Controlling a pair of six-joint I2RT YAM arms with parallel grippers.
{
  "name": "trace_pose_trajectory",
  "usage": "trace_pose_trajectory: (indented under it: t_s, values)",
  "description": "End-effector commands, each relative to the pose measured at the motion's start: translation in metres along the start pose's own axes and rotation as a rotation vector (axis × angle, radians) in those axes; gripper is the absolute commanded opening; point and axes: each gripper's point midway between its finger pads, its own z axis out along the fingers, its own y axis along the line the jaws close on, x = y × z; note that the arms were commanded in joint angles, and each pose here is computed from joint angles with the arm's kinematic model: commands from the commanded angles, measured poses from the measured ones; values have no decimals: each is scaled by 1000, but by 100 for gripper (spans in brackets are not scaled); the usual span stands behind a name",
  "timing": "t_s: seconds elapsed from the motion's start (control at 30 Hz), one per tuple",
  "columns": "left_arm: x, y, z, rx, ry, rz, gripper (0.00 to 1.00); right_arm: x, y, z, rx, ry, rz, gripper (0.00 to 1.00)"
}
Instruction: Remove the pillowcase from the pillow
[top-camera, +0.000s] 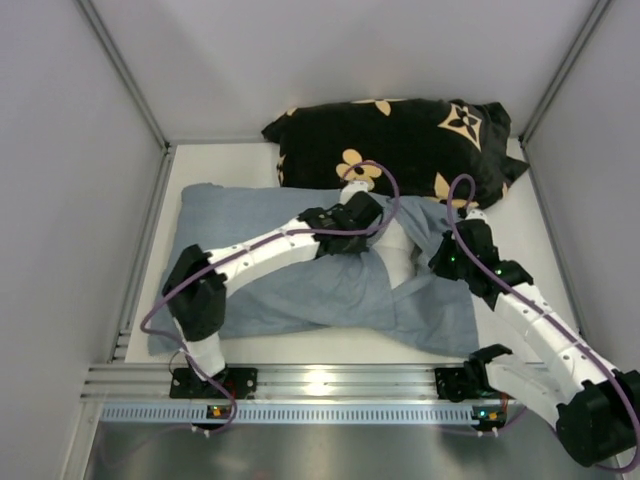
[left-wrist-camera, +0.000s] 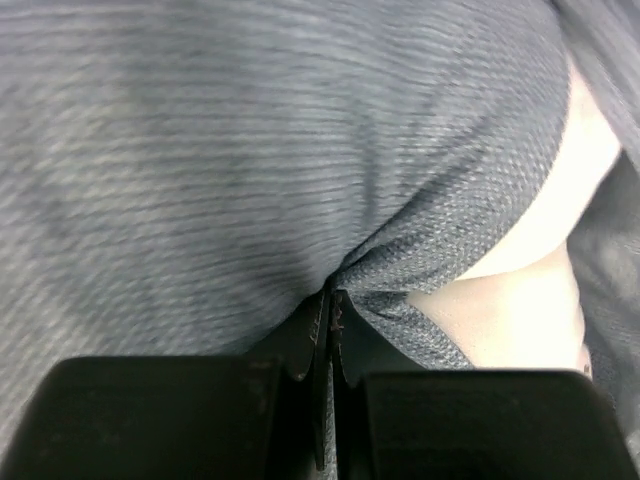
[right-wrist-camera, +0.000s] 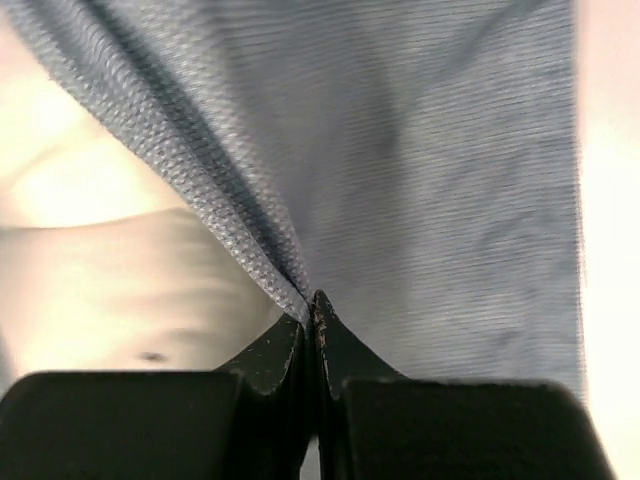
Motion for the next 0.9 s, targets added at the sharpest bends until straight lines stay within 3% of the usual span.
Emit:
trace_pose_trajectory:
  t_s: [0.0, 0.1, 0.2, 0.37, 0.53, 0.57, 0.6, 0.63, 0.67, 0.73, 0.87]
  values:
    - [-1, 114, -11, -270, 10, -18, 0, 8, -2, 11, 3, 28, 13, 0]
    - [-10, 153, -35, -288, -22, -75, 0, 17, -1, 21, -6, 66, 15, 0]
    - [-24, 166, -62, -247, -71, -109, 0, 26, 5, 32, -39, 98, 26, 0]
    - [-31, 123, -78, 7, -59, -95, 0, 50, 40, 47, -216, 214, 4, 0]
    - [-32, 87, -82, 192, -32, -68, 0, 70, 49, 49, -241, 261, -51, 0]
    - [-33, 81, -85, 216, -29, -57, 4, 76, 49, 47, -255, 272, -55, 0]
    - [-29, 69, -89, 280, 1, -41, 19, 77, 50, 46, -270, 268, -57, 0]
    - [-27, 58, -93, 323, 12, -26, 56, 81, 50, 43, -285, 273, -63, 0]
    - [-29, 46, -101, 360, 7, -9, 75, 82, 49, 43, -287, 272, -66, 0]
    - [-20, 13, -117, 417, -8, 99, 88, 84, 48, 42, -292, 270, -81, 0]
    - [-14, -35, -137, 403, -44, 222, 98, 84, 48, 43, -296, 274, -90, 3]
